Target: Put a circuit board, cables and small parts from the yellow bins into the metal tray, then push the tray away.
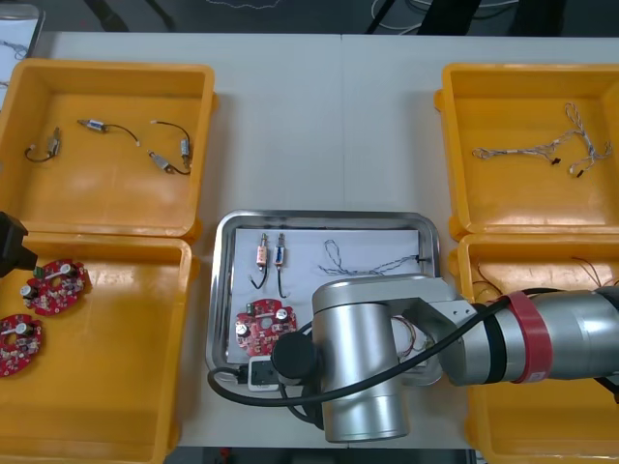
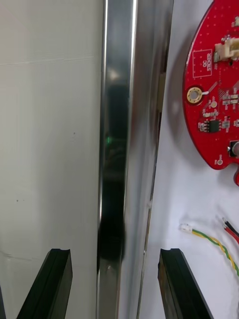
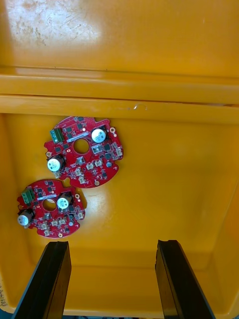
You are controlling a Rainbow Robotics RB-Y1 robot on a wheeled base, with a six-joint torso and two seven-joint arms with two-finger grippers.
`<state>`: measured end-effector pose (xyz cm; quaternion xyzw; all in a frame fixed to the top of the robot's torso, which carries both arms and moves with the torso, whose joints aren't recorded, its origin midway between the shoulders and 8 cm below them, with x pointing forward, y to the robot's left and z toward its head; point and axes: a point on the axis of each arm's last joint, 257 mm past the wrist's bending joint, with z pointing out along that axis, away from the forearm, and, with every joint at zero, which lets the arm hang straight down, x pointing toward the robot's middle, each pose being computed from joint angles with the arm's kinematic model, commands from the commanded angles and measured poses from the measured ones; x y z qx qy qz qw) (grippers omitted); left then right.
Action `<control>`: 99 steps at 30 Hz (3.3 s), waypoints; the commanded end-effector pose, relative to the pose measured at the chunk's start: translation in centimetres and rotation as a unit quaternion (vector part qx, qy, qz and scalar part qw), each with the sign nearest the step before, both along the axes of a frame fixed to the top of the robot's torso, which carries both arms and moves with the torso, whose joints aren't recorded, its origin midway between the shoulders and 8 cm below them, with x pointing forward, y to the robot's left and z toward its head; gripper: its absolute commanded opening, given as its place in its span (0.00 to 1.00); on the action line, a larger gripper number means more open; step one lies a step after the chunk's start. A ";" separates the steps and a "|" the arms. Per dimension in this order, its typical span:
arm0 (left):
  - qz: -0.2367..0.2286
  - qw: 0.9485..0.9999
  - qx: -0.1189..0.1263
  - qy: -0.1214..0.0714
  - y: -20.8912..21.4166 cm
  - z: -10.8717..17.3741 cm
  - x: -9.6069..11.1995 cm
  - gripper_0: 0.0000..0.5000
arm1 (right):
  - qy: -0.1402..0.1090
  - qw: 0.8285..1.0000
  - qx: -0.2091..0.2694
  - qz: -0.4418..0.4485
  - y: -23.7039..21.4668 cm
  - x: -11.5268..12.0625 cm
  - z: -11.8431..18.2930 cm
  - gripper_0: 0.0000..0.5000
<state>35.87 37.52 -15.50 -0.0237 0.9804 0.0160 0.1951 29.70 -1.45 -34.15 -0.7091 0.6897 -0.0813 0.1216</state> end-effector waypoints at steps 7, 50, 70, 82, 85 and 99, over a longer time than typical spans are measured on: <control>-0.025 0.999 0.046 -0.008 1.9 1.4 -0.4 1.00 | -0.017 0.999 0.008 0.037 2.3 0.0 0.8 1.00; -0.025 0.999 0.046 -0.008 1.9 1.4 -0.4 1.00 | -0.039 0.999 -0.007 0.027 0.8 6.6 5.2 0.00; -0.025 0.999 0.046 -0.008 1.9 1.4 -0.4 1.00 | -0.056 0.998 -0.008 0.017 1.4 13.2 9.2 0.00; -0.025 0.999 0.046 -0.008 1.9 1.4 -0.4 1.00 | -0.079 0.995 -0.008 0.055 1.5 17.7 11.4 0.00; -0.025 0.999 0.046 -0.008 1.9 1.4 -0.4 1.00 | -0.083 0.995 0.003 0.051 1.7 18.6 11.7 0.00; -0.025 0.999 0.046 -0.008 1.9 1.4 -0.4 1.00 | -0.089 0.996 0.014 0.022 2.0 21.5 13.1 0.00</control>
